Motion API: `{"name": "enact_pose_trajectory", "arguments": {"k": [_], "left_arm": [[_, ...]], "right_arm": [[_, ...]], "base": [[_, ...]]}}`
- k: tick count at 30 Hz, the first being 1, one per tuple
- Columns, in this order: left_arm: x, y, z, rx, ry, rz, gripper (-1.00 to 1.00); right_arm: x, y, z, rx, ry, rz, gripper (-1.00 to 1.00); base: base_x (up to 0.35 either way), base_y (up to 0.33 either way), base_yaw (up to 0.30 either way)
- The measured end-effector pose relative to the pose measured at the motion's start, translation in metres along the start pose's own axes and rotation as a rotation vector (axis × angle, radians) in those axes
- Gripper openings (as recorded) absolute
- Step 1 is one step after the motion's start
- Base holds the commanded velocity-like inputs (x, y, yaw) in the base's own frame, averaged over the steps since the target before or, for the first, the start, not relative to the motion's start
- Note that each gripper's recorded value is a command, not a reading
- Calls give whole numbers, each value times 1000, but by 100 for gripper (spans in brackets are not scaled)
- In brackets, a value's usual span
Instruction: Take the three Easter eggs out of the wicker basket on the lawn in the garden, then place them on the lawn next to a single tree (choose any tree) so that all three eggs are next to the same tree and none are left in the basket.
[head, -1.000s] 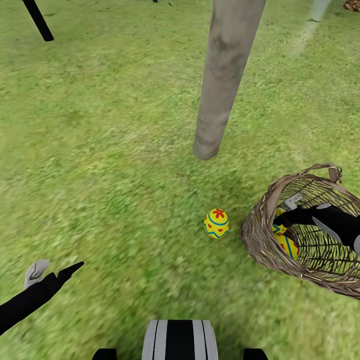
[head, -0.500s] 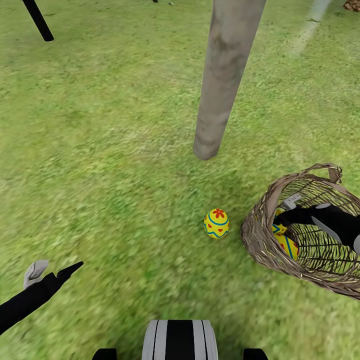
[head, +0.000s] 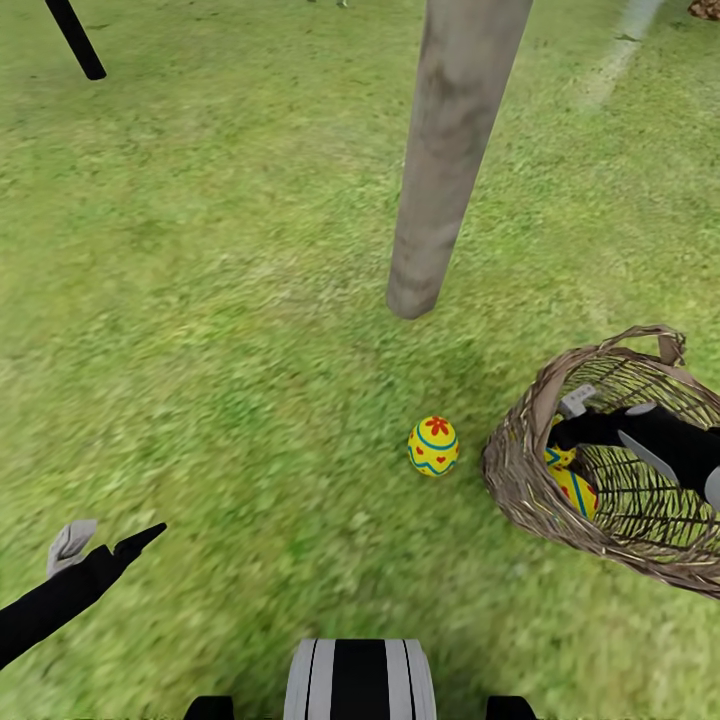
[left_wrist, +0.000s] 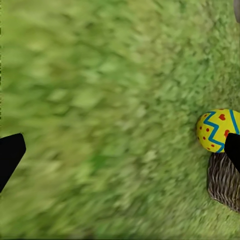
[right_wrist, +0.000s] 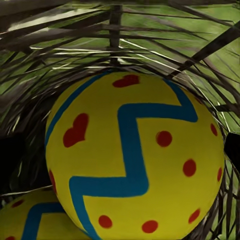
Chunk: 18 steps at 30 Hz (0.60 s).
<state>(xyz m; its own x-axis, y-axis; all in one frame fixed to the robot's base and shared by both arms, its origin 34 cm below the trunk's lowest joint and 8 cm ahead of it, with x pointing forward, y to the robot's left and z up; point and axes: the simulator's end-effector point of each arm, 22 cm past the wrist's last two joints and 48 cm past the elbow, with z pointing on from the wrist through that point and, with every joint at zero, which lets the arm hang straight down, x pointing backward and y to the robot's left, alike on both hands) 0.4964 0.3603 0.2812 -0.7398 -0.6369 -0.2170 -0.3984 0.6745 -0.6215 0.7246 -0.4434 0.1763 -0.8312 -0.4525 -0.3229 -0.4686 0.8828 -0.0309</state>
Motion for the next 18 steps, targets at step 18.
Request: {"name": "enact_pose_trajectory", "arguments": {"k": [18], "left_arm": [[4,4,3,-6,11,-4,100]], "right_arm": [[6,-2,6,7,8,2,100]], "base": [[0,0,0]]}}
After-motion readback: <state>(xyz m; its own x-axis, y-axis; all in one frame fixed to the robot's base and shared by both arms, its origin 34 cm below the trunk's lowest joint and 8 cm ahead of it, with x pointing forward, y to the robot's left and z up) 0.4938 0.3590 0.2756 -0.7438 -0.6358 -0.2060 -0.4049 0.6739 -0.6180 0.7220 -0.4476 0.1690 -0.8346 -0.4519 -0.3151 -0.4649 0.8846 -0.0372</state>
